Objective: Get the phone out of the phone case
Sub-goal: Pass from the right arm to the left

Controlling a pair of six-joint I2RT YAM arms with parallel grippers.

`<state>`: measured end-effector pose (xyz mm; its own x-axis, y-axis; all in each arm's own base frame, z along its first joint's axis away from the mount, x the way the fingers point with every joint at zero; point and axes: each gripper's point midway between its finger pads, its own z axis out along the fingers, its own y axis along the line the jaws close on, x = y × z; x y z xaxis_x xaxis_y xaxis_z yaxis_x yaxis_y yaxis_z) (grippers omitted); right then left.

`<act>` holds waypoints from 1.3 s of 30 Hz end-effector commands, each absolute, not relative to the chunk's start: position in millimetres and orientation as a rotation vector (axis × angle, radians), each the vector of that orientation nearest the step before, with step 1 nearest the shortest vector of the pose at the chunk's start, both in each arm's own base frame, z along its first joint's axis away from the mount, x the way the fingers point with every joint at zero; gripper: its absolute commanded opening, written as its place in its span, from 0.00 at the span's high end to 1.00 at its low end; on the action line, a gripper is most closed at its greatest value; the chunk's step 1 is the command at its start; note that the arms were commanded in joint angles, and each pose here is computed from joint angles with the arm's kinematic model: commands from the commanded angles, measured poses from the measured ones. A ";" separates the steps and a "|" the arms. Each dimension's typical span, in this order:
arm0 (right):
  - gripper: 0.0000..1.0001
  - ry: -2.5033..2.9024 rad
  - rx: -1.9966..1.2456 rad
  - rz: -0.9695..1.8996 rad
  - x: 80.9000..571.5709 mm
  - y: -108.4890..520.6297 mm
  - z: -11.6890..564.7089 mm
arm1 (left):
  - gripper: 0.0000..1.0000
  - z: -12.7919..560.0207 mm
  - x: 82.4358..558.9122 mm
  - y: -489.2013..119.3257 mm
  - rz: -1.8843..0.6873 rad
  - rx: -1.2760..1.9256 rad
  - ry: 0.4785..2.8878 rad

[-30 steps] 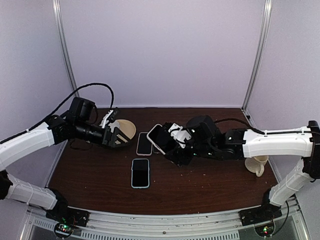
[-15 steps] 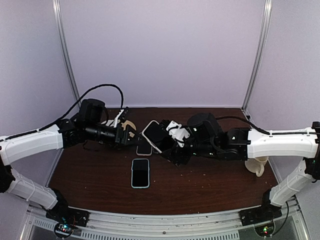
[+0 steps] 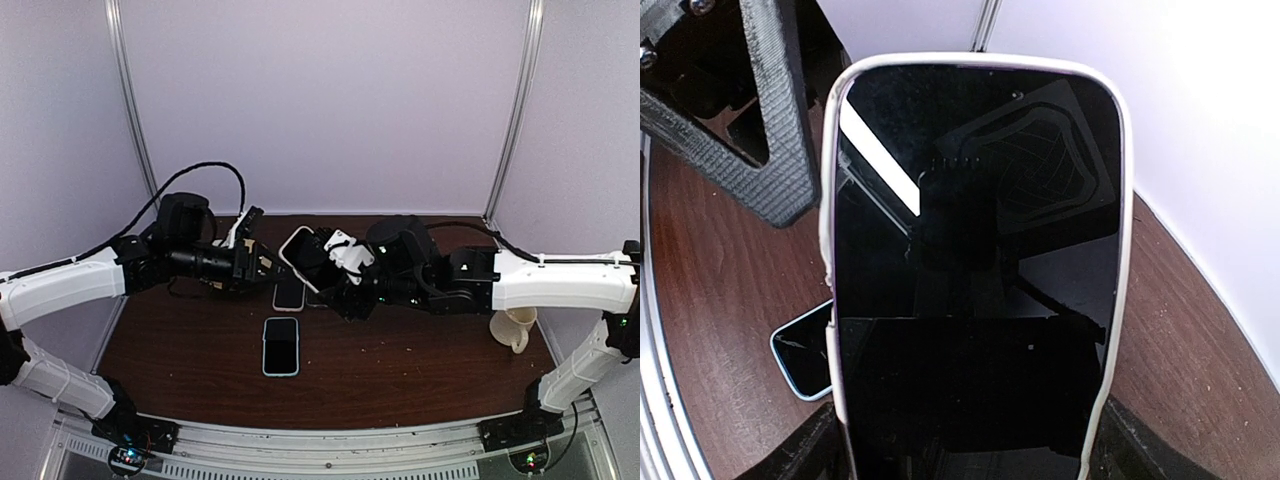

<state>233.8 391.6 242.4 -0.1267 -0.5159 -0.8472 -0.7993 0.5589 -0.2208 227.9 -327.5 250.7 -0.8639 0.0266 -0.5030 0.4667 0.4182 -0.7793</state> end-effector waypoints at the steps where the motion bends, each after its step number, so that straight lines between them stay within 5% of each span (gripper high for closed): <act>1: 0.58 1.720 -1.059 0.341 236.1 402.4 269.6 | 0.40 297.9 230.7 -332.3 -1.497 0.438 2.109; 8: 0.59 1.714 -1.082 0.355 232.4 407.6 266.9 | 0.35 303.9 228.6 -329.5 -1.495 0.436 2.100; 28: 0.58 1.681 -1.089 0.393 224.9 415.9 272.4 | 0.76 291.8 232.0 -339.2 -1.509 0.470 2.128; 34: 0.57 1.683 -1.079 0.403 224.9 417.0 271.6 | 1.00 291.9 233.4 -346.1 -1.526 0.508 2.131; 36: 0.50 1.692 -1.063 0.407 225.4 415.8 271.2 | 1.00 290.9 233.4 -347.0 -1.526 0.514 2.133; 39: 0.15 1.717 -1.032 0.400 227.8 412.8 269.1 | 1.00 290.8 233.3 -347.7 -1.514 0.541 2.134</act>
<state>226.0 400.5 233.2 -0.0991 -0.5616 -0.8214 -0.8095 0.5256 -0.2617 234.5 -338.3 267.2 -0.8520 0.0346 -0.5224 0.4947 0.3795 -0.7818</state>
